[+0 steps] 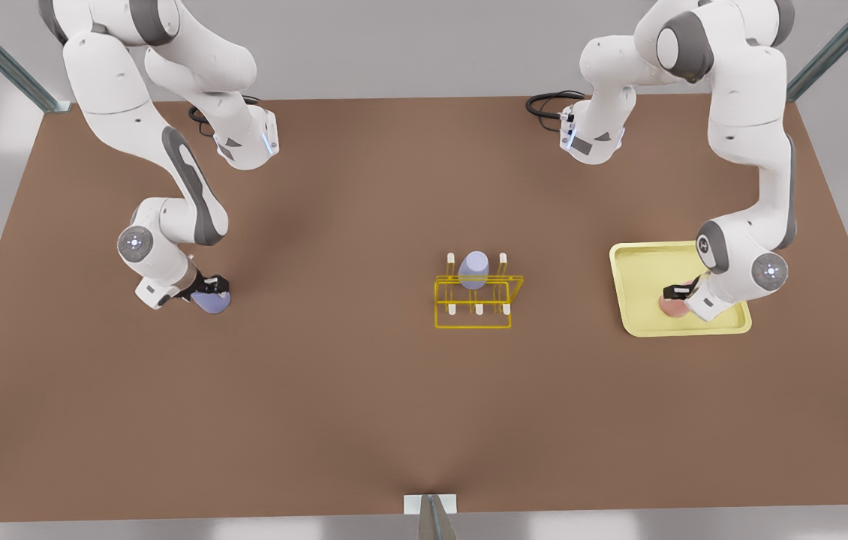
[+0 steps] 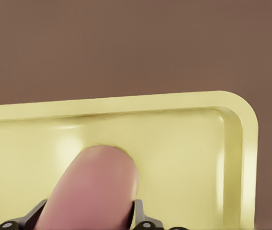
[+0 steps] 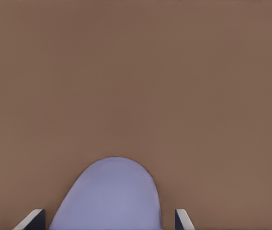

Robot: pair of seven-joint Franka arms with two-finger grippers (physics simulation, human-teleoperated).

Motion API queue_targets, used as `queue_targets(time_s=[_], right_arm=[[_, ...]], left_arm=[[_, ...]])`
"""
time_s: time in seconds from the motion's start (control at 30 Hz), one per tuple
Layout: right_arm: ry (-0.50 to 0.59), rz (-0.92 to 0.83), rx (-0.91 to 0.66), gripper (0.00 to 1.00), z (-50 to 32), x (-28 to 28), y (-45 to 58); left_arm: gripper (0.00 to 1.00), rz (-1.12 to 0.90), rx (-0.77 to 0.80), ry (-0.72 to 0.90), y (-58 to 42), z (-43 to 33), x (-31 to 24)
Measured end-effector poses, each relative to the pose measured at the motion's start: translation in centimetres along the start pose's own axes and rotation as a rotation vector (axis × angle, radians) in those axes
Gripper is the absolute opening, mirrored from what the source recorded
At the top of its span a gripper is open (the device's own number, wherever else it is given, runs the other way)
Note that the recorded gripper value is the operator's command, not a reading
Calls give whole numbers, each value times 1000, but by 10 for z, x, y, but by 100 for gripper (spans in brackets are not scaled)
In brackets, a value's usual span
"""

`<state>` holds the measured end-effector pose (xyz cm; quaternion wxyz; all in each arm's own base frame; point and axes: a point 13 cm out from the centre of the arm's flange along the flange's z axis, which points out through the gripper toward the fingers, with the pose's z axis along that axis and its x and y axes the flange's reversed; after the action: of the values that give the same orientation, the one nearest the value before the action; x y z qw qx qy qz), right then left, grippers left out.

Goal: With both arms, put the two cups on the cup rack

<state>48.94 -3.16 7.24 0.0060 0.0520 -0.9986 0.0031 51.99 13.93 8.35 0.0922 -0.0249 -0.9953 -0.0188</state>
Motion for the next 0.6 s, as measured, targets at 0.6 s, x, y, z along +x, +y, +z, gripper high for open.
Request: queue_targets(time_s=[0.6], right_arm=[[-6, -7, -2, 73, -2, 2, -1]], left_arm=[[86, 242, 57, -150, -323, -238, -109]])
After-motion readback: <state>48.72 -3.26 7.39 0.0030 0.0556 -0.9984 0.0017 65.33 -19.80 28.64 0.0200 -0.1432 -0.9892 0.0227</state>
